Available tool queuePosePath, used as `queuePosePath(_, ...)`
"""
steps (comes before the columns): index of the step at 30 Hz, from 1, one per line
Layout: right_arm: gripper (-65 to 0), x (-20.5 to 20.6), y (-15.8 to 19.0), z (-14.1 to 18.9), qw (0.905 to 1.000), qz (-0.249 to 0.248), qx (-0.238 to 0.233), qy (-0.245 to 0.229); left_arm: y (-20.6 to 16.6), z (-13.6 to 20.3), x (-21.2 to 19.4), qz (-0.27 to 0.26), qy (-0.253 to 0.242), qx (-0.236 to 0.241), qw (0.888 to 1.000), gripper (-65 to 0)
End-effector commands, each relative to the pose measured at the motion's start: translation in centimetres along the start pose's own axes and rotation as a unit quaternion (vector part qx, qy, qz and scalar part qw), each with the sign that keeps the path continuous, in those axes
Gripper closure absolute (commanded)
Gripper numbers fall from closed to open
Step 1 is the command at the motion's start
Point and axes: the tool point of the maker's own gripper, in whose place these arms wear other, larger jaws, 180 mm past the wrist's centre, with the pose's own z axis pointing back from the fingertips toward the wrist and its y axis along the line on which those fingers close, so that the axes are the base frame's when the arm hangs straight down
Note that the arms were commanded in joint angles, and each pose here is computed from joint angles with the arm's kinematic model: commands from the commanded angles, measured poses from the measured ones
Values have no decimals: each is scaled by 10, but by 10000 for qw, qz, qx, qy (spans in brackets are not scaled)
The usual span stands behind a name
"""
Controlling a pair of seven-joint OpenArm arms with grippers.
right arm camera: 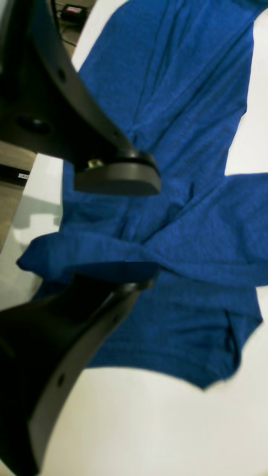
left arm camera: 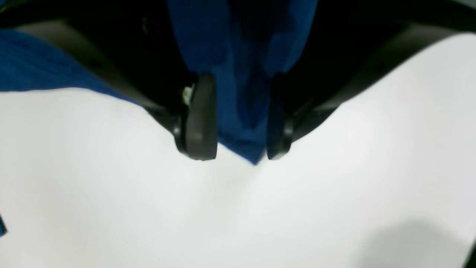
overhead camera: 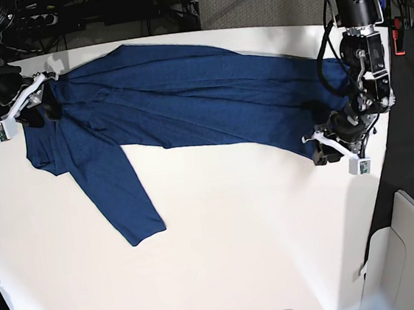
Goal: Fold the T-shirt properly
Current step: 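Release the sleeve and reposition the right gripper at the shirt edge, then hold the shirt edge with the left gripper and adjust its grip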
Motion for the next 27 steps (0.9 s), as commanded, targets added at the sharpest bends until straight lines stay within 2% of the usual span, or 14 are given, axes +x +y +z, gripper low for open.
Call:
queuePosePath(1, -261, 14, -1, 4, 9996, 116, 3, -243, 2, 1, 18, -71, -237, -14, 9997, -223)
queuePosePath(5, -261, 14, 0, 4, 9996, 107, 11, -258, 1, -10, 9, -67, -48, -48, 10000, -223)
queuePosePath(15, -261, 15, 0, 4, 9996, 107, 17, -270, 0, -19, 6, -50, -214, -74, 9997, -221)
queuePosePath(23, -261, 19, -1, 3, 9994, 117, 14, -324, -5, -28, -19, -65, 131, -121, 9998, -220)
queuePosePath(25, -261, 19, -1, 3, 9994, 117, 14, -324, -4, -28, -21, -59, 156, -124, 9998, -202)
queuePosePath(27, -261, 19, -1, 3, 9994, 117, 14, -324, -4, -28, -21, -68, 157, -125, 9998, -149)
